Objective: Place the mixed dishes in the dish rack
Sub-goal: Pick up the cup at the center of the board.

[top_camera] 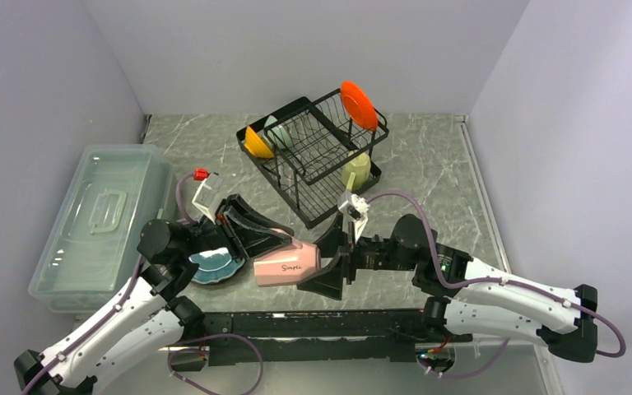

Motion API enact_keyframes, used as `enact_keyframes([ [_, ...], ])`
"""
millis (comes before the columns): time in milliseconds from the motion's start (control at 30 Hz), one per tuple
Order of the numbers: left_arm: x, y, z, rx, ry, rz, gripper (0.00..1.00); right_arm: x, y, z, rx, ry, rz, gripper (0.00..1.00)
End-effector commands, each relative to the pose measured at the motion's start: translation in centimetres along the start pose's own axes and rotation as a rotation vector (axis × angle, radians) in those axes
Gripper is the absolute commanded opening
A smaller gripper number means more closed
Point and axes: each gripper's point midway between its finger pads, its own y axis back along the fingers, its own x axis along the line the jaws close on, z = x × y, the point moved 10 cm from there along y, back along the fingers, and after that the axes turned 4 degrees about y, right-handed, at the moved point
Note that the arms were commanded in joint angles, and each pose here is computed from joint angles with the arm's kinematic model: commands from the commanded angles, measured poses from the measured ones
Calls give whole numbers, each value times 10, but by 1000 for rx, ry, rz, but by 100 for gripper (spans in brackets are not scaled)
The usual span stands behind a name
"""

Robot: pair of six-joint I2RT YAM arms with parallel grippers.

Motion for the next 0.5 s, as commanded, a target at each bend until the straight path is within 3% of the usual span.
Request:
enact_keyframes([
  [0,-16,-1,16,-101,-74,-49,0,12,-2,17,-106,31,45,94],
  [267,-16,0,15,-130,-69,-47,0,17,-3,18,-171,35,94,100],
  [467,-16,2,17,-217,-65,-61,0,9,4,11,-317,10,32,100],
])
